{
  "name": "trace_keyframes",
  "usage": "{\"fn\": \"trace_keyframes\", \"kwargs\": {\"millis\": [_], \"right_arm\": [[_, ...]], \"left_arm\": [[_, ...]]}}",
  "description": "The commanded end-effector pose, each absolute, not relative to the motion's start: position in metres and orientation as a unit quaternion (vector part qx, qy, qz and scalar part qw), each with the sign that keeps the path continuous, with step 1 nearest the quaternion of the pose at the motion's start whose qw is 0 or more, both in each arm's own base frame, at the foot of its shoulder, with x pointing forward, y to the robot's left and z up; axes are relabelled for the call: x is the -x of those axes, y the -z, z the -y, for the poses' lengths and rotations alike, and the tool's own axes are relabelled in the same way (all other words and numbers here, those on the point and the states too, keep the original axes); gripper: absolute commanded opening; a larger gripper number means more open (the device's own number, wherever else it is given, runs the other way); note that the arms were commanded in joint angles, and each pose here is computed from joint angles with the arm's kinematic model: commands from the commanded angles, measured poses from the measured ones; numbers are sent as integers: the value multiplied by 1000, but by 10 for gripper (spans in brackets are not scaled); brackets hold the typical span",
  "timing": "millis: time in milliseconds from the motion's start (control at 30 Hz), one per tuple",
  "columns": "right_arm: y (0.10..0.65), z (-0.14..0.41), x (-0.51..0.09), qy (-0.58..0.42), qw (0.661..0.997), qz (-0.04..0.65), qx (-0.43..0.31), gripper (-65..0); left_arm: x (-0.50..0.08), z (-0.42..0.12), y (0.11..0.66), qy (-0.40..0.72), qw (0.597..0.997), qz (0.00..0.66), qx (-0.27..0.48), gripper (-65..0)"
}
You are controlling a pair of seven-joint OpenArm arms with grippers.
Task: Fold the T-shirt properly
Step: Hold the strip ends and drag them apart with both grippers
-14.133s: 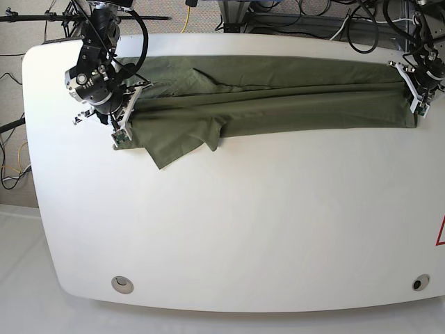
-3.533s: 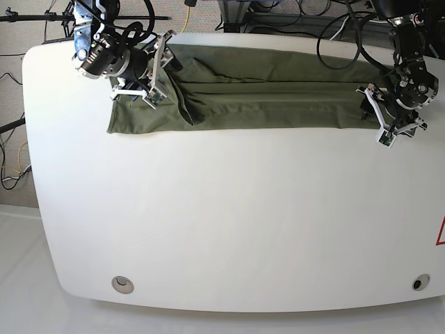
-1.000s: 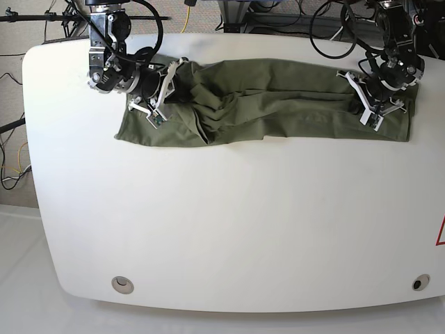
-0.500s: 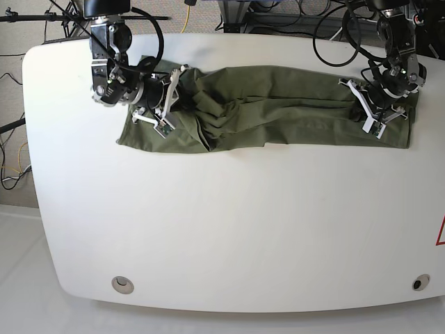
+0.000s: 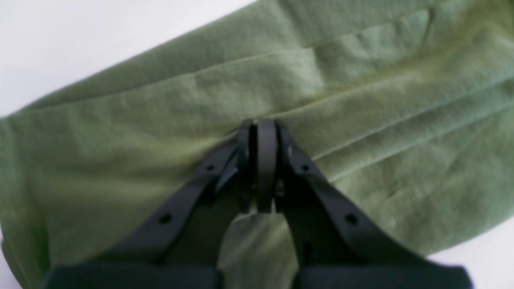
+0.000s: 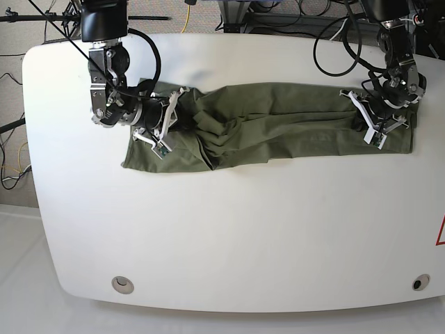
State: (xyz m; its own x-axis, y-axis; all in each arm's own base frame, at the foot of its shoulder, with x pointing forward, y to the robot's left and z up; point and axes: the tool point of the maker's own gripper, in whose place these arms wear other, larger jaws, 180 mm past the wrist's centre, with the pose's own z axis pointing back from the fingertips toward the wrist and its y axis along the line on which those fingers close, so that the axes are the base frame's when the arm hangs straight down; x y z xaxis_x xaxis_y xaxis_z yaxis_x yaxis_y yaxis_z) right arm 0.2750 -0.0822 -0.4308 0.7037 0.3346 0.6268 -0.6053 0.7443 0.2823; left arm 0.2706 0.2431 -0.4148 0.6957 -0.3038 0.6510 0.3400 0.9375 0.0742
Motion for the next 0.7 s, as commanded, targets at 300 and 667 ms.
{"fn": "trace_keyframes", "kwargs": {"millis": [300, 667], "right_arm": [[443, 99, -279, -262, 908, 250, -210, -650], [438, 95, -287, -270, 906, 253, -204, -650]], "left_arm": [[-276, -252, 405, 179, 917, 356, 9, -650], [-272, -252, 409, 178, 918, 355, 12, -648]]}}
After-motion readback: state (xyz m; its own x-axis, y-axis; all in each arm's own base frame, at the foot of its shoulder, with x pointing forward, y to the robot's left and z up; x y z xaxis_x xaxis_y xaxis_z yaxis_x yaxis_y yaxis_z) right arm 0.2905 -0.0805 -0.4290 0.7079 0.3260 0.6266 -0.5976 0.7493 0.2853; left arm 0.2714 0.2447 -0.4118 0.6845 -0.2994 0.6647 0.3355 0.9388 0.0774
